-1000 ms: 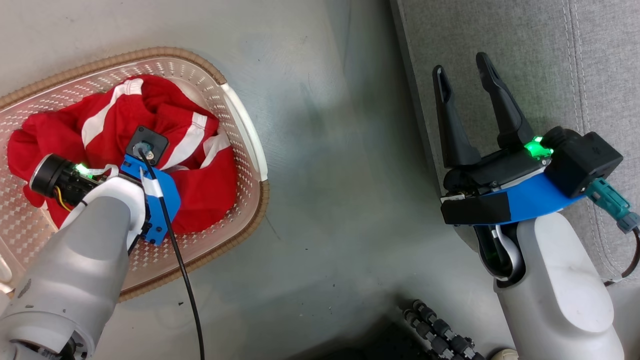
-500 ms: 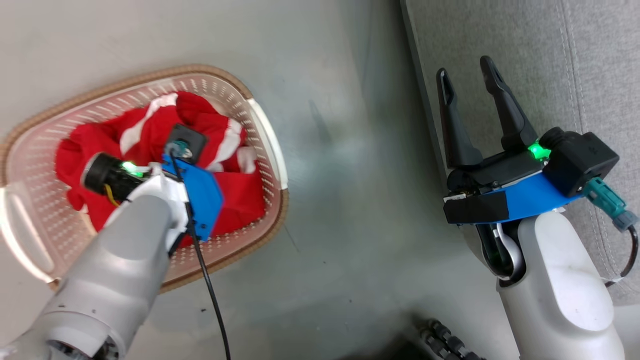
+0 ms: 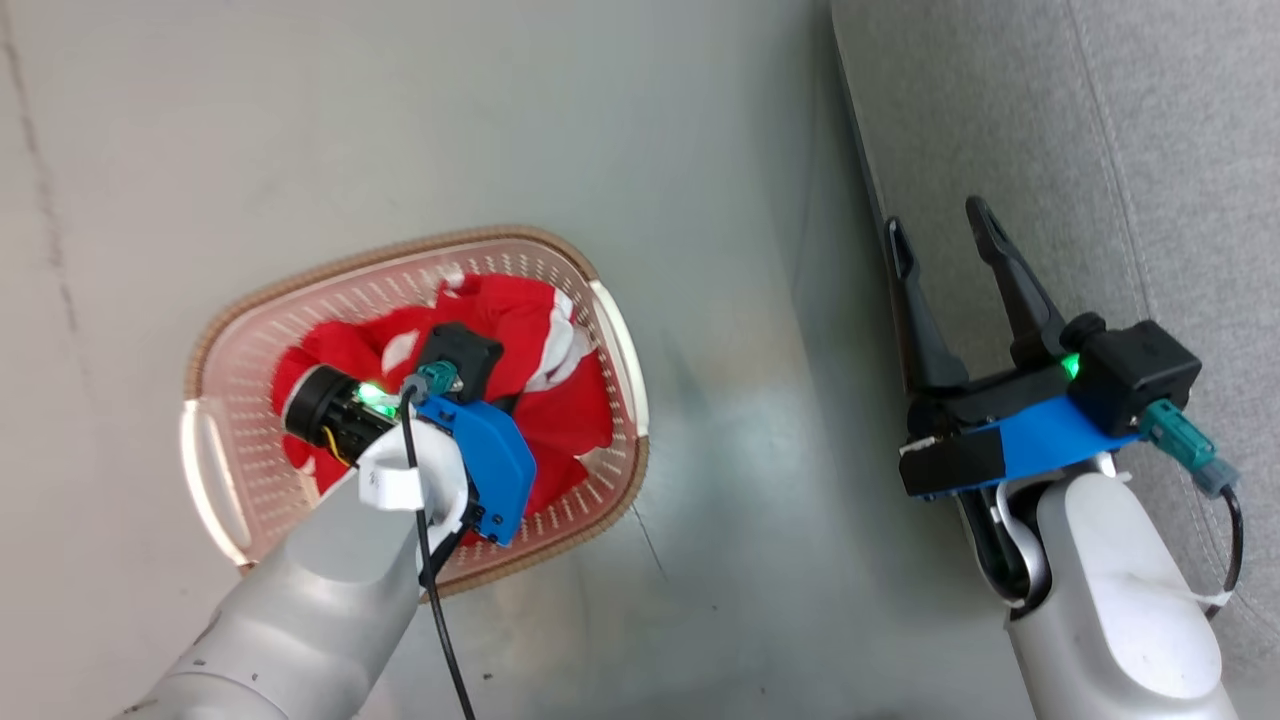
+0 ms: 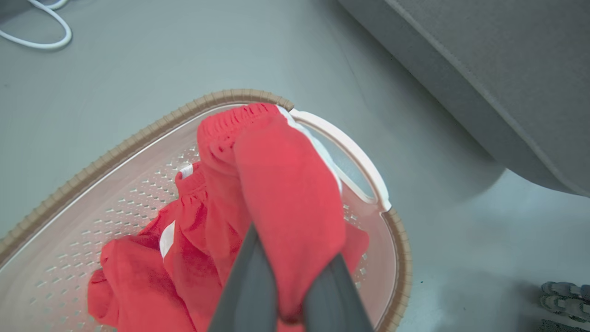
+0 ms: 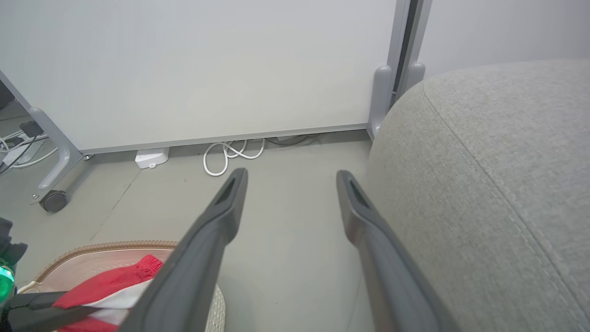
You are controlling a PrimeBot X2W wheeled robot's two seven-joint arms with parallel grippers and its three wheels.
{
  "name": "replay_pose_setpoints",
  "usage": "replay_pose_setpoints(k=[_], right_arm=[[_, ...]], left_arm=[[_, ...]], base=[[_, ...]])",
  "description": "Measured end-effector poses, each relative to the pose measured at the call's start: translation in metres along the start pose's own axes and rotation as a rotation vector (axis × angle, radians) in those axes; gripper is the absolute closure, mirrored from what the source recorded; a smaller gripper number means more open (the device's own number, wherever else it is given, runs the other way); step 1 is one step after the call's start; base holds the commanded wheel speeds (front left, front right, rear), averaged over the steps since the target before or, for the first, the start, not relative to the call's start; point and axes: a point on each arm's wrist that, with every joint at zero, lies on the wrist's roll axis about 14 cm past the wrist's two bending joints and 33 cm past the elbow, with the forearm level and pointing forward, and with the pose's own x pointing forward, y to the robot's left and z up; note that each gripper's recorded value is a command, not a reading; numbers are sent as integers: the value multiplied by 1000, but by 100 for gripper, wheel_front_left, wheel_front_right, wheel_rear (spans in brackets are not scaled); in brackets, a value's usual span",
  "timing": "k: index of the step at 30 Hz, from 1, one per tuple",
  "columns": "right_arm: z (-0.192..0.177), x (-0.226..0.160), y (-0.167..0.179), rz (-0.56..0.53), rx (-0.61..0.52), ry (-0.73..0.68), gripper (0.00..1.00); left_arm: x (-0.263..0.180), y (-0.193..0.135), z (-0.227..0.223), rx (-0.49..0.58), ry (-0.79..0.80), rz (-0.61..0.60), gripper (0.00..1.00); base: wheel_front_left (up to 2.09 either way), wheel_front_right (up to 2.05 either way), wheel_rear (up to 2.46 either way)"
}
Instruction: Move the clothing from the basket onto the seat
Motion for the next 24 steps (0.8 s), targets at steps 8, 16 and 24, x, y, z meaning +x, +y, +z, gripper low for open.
replay_pose_setpoints(k=[8, 16, 24], right_arm=[[26, -19, 17, 30, 12, -46, 0], [49, -45, 29, 56, 11, -88, 0], [69, -74, 39, 76, 6, -135, 0]], left_arm=[[-43, -4, 48, -11, -175, 57, 100], [-91, -11, 112, 57, -359, 100, 100], [-145, -34, 173, 173, -556, 132, 100]], base=[[0, 0, 0], [0, 0, 0], [0, 0, 0]])
